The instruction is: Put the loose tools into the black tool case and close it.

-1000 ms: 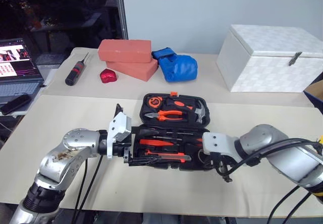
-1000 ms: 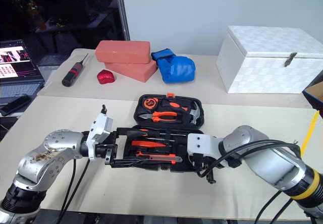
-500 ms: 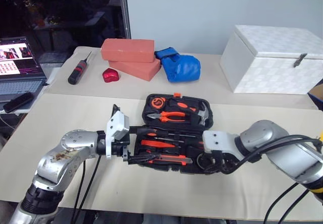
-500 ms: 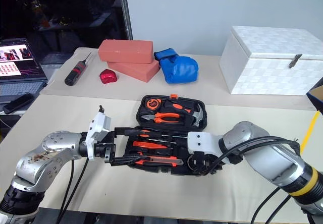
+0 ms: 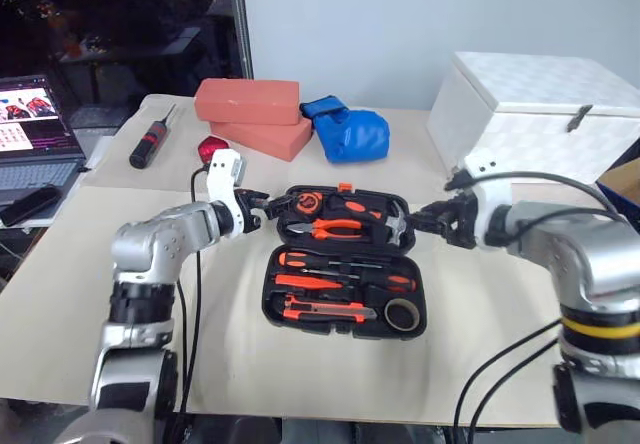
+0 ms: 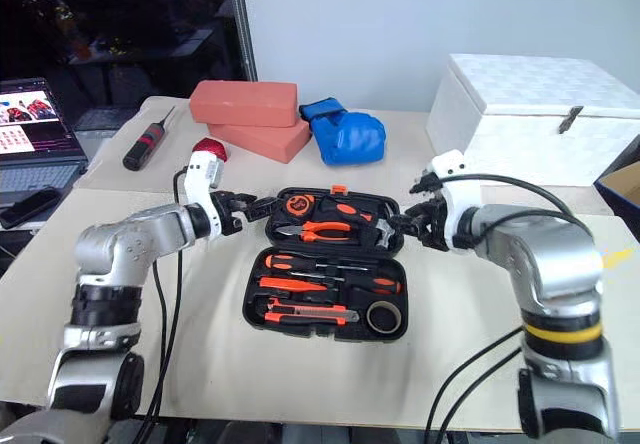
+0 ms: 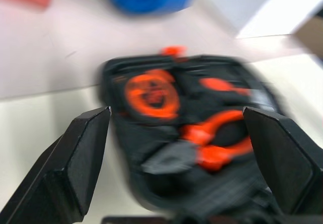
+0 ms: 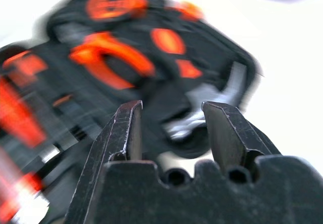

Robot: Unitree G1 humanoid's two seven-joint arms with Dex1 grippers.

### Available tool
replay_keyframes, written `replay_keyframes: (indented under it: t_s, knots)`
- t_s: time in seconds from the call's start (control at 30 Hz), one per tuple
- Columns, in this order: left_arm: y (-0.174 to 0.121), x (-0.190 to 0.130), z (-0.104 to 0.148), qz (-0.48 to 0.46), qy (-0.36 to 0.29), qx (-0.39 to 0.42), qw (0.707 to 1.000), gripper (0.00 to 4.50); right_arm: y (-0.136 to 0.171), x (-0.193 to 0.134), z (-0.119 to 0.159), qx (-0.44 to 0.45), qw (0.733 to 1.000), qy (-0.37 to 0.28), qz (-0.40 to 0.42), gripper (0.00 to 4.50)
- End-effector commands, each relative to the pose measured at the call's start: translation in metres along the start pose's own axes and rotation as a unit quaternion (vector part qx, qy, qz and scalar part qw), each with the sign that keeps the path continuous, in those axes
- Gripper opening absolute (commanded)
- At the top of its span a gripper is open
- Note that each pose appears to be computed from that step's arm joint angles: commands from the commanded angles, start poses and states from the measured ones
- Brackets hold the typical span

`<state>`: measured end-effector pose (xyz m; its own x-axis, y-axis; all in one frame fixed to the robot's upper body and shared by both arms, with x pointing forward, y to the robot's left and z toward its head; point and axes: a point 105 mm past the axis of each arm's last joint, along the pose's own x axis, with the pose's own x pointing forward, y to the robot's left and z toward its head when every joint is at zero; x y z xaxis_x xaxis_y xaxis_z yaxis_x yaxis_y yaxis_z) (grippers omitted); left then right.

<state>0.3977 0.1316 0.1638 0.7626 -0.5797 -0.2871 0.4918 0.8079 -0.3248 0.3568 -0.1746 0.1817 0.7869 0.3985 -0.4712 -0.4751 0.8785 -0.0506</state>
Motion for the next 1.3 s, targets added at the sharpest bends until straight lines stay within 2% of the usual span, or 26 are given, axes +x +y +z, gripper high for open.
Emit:
replay_keyframes:
  t_s: [0.03,0.13,0.23,0.37,0.47,0.5,0.67,0.8,0.87,0.97,1.1,1.2,1.3]
  knots:
    - [0.010,0.012,0.008,0.034,0.012,0.003,0.999,4.50,-0.020,0.015,0.000,0.017,0.999,0.008,-0.044,2.25]
    - [0.010,0.020,-0.002,0.032,0.045,0.007,0.998,3.76,-0.024,0.028,-0.015,0.020,0.998,0.041,-0.042,2.29]
    - [0.009,0.024,-0.011,0.019,0.065,0.012,0.998,2.70,-0.024,0.035,-0.021,0.030,0.998,0.049,-0.036,1.51]
    - [0.005,0.026,-0.014,-0.005,0.073,0.019,0.997,1.24,-0.019,0.037,-0.022,0.040,0.998,0.047,-0.018,0.12]
    - [0.001,0.026,-0.010,-0.027,0.056,0.023,0.998,0.24,-0.015,0.038,-0.012,0.043,0.999,0.017,-0.004,0.00]
    - [-0.001,0.025,-0.007,-0.036,0.048,0.026,0.998,0.10,-0.013,0.038,-0.007,0.048,0.999,0.003,0.003,0.00]
    - [-0.018,0.020,0.013,-0.084,-0.011,0.082,0.993,0.10,-0.007,0.039,0.032,-0.010,0.995,-0.094,0.010,0.00]
    - [-0.031,0.015,0.033,-0.109,-0.068,0.138,0.982,0.10,-0.002,0.029,0.070,-0.053,0.982,-0.181,0.014,0.00]
    - [-0.034,0.012,0.041,-0.112,-0.095,0.170,0.974,0.10,-0.001,0.022,0.079,-0.085,0.974,-0.208,0.015,0.00]
    - [-0.034,0.007,0.038,-0.116,-0.113,0.230,0.960,0.10,0.004,0.011,0.072,-0.125,0.966,-0.224,0.019,0.00]
    - [-0.035,-0.003,0.013,-0.134,-0.109,0.323,0.931,0.10,0.015,-0.008,0.047,-0.129,0.959,-0.246,0.049,0.00]
    - [-0.035,-0.012,-0.004,-0.146,-0.104,0.354,0.918,0.10,0.018,-0.021,0.023,-0.152,0.958,-0.239,0.035,0.00]
    - [-0.037,-0.018,-0.009,-0.154,-0.109,0.363,0.912,0.10,0.025,-0.031,0.004,-0.157,0.958,-0.236,0.040,0.00]
